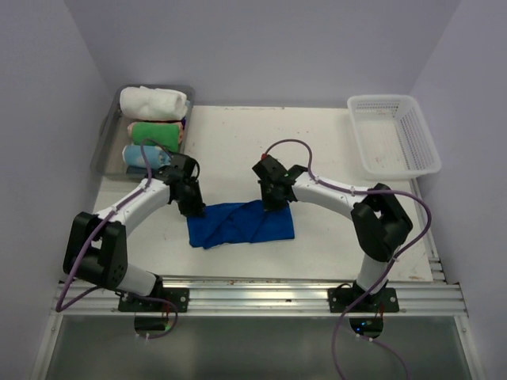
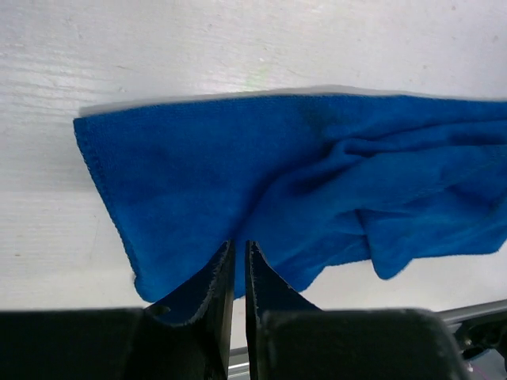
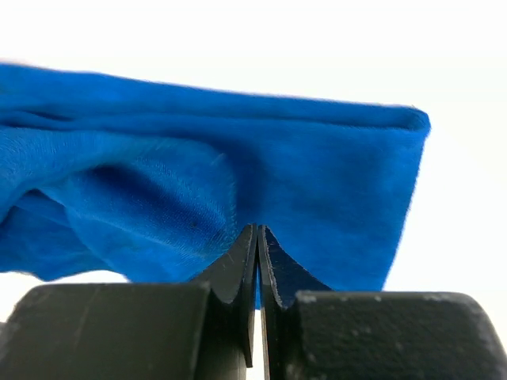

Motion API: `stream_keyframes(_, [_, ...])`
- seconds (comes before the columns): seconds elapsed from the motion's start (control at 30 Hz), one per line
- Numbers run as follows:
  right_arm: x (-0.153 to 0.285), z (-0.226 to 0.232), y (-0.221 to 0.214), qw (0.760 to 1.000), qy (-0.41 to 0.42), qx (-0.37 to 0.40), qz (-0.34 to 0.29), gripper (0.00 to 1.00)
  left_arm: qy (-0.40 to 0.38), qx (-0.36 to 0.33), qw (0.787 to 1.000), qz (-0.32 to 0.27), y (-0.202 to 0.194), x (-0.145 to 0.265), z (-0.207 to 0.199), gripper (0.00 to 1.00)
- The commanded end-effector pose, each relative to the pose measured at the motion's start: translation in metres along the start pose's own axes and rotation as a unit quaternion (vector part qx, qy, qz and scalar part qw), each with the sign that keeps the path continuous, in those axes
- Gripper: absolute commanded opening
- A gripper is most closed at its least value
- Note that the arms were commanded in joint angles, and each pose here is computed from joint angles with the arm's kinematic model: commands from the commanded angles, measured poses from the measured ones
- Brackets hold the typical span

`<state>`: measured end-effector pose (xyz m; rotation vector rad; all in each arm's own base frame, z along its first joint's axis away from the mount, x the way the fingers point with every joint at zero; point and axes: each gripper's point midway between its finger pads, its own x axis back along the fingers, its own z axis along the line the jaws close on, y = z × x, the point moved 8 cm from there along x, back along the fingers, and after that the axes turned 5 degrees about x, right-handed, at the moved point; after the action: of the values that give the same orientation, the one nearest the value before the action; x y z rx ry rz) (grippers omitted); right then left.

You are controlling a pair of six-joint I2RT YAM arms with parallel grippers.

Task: Roll the towels
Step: Fold the towel

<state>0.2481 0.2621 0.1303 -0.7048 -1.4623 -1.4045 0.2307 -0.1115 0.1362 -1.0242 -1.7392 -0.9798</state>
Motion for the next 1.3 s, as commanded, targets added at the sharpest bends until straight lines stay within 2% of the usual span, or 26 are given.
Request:
stream_keyframes(0.0, [0.01, -0.005, -0.005, 1.0, -0.01, 0.027, 0.005, 0.05, -0.003, 0.005, 1.0, -0.028, 0.012, -0.007, -0.004, 0.13])
stream_keyframes(0.3, [0.028, 0.034, 0.0, 0.996, 0.064, 0.052, -0.024, 0.01, 0.02, 0.004, 0.999, -0.038, 0.013, -0.002, 0.002, 0.13])
stream_keyframes(0.43, [0.031, 0.048, 0.003, 0.996, 0.061, 0.056, -0.03, 0.0, 0.025, 0.006, 0.999, -0.039, 0.015, 0.004, 0.008, 0.13])
stream_keyframes(0.53, [0.033, 0.042, 0.003, 0.998, 0.031, 0.052, -0.027, 0.01, 0.032, 0.004, 0.998, -0.049, 0.016, 0.011, 0.01, 0.13])
stream_keyframes(0.57, [0.034, 0.039, 0.001, 0.998, 0.025, 0.052, -0.026, 0.14, 0.036, 0.004, 0.998, -0.048, 0.015, 0.013, 0.012, 0.13])
stream_keyframes(0.63, [0.038, 0.027, -0.002, 0.998, -0.016, 0.05, -0.026, 0.3, 0.035, -0.003, 0.998, -0.054, 0.014, 0.017, 0.012, 0.13])
stream_keyframes(0.67, [0.039, 0.02, -0.003, 0.998, -0.037, 0.048, -0.029, 0.46, 0.033, -0.006, 0.998, -0.051, 0.012, 0.019, 0.013, 0.13])
stream_keyframes(0.77, [0.047, -0.007, -0.004, 0.996, -0.072, 0.026, -0.039, 0.63, 0.034, -0.017, 0.998, -0.051, 0.01, 0.023, 0.014, 0.14])
stream_keyframes(0.97, [0.076, -0.023, 0.001, 0.994, -0.063, -0.007, -0.088, 0.65, 0.056, -0.006, 0.997, -0.045, 0.009, 0.009, 0.022, 0.14])
stream_keyframes(1.13, [0.091, -0.01, 0.014, 0.992, -0.003, -0.025, -0.126, 0.65, 0.043, 0.022, 0.998, -0.028, 0.014, -0.01, 0.028, 0.13])
stream_keyframes(1.27, [0.084, -0.008, 0.018, 0.995, -0.03, -0.009, -0.099, 0.65, 0.04, 0.022, 0.999, -0.021, 0.016, -0.015, 0.026, 0.12])
